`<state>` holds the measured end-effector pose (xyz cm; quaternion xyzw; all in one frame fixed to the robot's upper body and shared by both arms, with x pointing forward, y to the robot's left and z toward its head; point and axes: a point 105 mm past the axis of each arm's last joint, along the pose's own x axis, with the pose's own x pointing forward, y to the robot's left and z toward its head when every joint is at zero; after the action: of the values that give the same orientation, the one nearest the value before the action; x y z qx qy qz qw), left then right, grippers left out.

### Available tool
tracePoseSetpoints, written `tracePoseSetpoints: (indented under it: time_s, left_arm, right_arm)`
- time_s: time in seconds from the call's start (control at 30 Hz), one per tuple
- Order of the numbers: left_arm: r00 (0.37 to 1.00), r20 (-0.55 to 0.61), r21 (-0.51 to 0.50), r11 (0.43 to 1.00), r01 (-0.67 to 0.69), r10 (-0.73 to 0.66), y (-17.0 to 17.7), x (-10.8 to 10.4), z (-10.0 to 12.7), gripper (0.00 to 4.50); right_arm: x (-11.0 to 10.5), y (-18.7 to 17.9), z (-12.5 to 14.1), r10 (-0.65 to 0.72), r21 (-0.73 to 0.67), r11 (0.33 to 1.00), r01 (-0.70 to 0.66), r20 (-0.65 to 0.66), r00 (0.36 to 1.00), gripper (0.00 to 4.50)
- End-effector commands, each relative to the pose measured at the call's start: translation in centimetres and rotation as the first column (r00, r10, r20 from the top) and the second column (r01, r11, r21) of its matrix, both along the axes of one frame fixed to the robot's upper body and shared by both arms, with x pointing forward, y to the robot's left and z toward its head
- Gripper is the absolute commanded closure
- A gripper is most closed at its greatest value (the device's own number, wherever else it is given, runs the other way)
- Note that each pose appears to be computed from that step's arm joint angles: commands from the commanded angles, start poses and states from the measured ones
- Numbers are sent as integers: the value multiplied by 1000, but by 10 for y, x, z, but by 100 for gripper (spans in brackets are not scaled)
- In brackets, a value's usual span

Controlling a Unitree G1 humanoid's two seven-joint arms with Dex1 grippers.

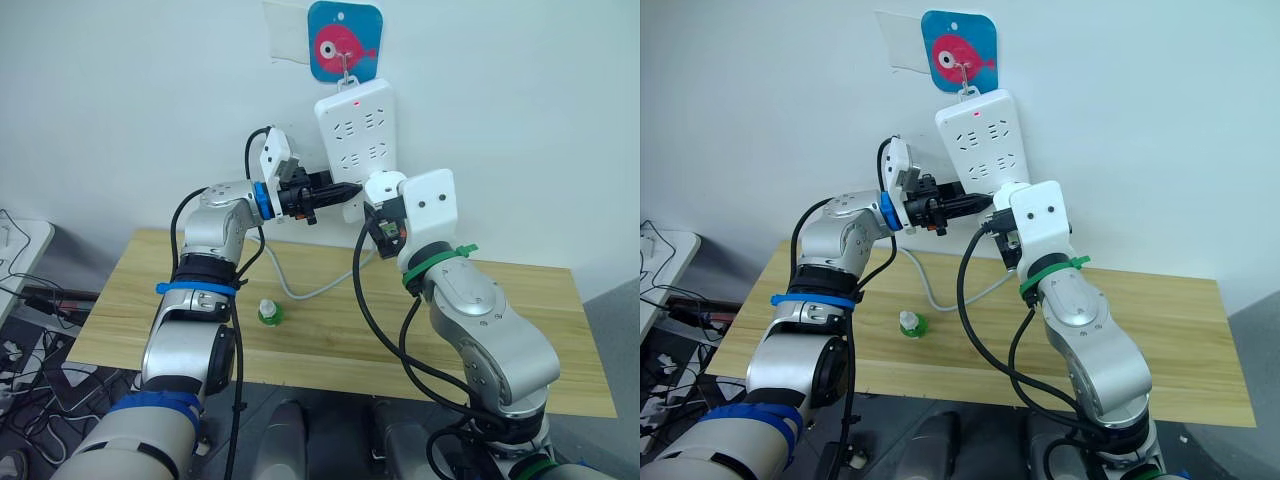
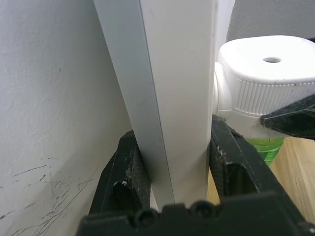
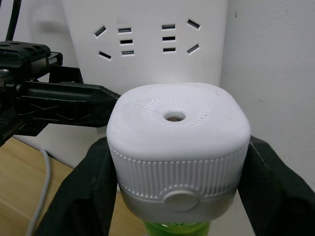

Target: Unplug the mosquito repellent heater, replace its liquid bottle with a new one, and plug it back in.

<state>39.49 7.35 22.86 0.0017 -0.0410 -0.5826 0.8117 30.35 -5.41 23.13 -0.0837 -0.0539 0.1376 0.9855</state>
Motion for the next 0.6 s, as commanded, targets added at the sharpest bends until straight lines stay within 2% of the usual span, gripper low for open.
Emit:
tracePoseSetpoints:
  time_s: [0.03, 0.6]
  left_arm:
    - [999, 19, -6, 999, -32, 32, 1, 4, 8, 310]
    - [994, 5, -16, 994, -110, 110, 9, 16, 7, 310]
  right_arm:
    - [-4, -1, 13, 1, 21, 1000, -2, 65, 998, 158]
    - [-13, -6, 16, 8, 3, 1000, -8, 78, 997, 158]
